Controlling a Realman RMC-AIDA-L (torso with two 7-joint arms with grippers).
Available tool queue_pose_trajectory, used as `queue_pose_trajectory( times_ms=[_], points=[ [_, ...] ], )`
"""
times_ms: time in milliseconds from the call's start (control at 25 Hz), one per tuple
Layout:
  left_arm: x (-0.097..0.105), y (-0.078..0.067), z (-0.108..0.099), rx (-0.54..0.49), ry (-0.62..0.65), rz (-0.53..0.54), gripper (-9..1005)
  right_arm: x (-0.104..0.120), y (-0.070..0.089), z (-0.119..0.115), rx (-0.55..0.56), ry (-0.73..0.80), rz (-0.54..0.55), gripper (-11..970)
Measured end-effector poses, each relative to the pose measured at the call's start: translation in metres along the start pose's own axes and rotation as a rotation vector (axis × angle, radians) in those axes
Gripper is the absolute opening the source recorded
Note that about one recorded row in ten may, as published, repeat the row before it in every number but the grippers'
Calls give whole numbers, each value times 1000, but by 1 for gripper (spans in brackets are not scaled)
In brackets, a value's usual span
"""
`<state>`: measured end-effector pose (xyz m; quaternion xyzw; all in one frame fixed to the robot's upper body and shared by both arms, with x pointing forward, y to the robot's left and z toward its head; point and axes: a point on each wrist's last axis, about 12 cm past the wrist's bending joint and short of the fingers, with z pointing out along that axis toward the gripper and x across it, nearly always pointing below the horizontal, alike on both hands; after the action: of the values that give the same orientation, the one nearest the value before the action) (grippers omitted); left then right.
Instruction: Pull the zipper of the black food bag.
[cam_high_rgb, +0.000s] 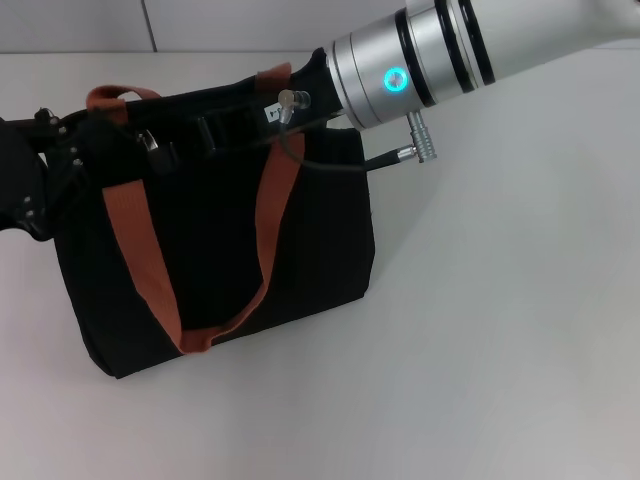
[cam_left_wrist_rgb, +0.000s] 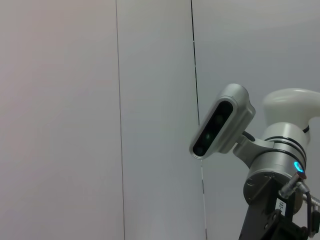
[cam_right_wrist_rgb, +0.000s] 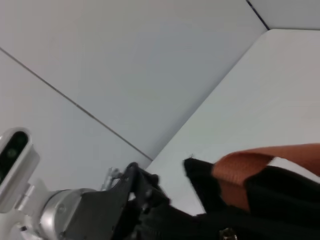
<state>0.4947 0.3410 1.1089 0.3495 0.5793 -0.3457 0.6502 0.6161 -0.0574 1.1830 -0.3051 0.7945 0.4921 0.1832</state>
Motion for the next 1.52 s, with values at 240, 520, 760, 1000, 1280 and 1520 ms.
queue_pose_trajectory(
  times_ms=[240, 520, 760, 1000, 1280, 1520],
  points=[
    [0, 0, -1, -2, -1, 0, 108, 4, -6, -14, 47, -35, 22, 0],
    [0, 1, -2, -11, 1, 2, 110, 12, -12, -36, 135, -70, 31, 0],
    [-1, 3, -4, -27, -3, 6, 113, 16, -19, -59, 205, -124, 47, 1],
    [-1, 3, -6, -33, -1, 5, 115, 19, -24, -78, 234, -178, 60, 1],
    [-1, 3, -8, -39, 1, 6, 118, 21, -26, -87, 245, -210, 66, 6],
    [-1, 4, -8, -44, 4, 5, 120, 21, -23, -89, 208, -221, 38, 30]
  ],
)
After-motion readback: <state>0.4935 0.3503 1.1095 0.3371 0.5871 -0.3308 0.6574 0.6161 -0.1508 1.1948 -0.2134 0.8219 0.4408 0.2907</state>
